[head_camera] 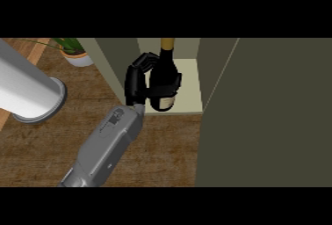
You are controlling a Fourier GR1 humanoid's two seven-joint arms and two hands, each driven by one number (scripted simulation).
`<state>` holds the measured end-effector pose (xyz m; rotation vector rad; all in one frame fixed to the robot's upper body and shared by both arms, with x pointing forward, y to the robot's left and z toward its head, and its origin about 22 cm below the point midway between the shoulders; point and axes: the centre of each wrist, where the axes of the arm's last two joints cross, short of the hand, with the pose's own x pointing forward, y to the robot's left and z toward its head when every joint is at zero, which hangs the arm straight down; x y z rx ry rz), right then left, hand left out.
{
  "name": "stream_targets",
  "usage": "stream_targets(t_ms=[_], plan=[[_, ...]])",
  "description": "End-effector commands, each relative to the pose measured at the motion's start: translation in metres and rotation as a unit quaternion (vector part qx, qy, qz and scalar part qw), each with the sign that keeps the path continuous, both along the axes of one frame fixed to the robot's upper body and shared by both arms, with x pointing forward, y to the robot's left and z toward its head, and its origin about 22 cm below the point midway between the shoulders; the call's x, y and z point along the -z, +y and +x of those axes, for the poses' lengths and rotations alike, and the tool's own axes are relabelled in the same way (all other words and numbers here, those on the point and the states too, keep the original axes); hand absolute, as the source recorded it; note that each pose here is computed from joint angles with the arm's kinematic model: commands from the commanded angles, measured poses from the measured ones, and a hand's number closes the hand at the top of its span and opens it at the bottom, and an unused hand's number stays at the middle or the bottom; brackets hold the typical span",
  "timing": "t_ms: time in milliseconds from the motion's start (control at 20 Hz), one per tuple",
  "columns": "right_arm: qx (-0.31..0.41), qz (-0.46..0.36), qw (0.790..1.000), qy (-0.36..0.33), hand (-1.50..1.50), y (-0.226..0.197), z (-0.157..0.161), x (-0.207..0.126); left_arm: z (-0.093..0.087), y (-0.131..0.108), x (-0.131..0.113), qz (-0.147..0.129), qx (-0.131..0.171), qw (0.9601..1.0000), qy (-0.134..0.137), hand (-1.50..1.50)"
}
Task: Pick up the wine, place it into the cabinet and close the cabinet
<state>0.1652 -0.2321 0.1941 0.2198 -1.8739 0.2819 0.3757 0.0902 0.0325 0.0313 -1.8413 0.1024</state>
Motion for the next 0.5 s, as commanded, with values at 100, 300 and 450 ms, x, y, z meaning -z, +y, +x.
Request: stream_targets(t_ms=[100,300,450], plan=[[-0.025,0.013,0.999,-0.018,-1.5,-0.005,-0.015,-0.008,0.024,-0.001,-0.013,-0.002,-0.01,0.9999,0.009,1.5],[-0.027,0.02,0.999,-0.021,-1.5,-0.007,-0.03,-0.004,0.03,0.002,-0.011,0.018,-0.027,0.9995,-0.004,1.5],[-0.031,0.011,0.999,-0.025,-1.5,0.0,-0.021,-0.014,0.046,0.014,-0.02,0.038,-0.039,0.9978,-0.037,1.5]])
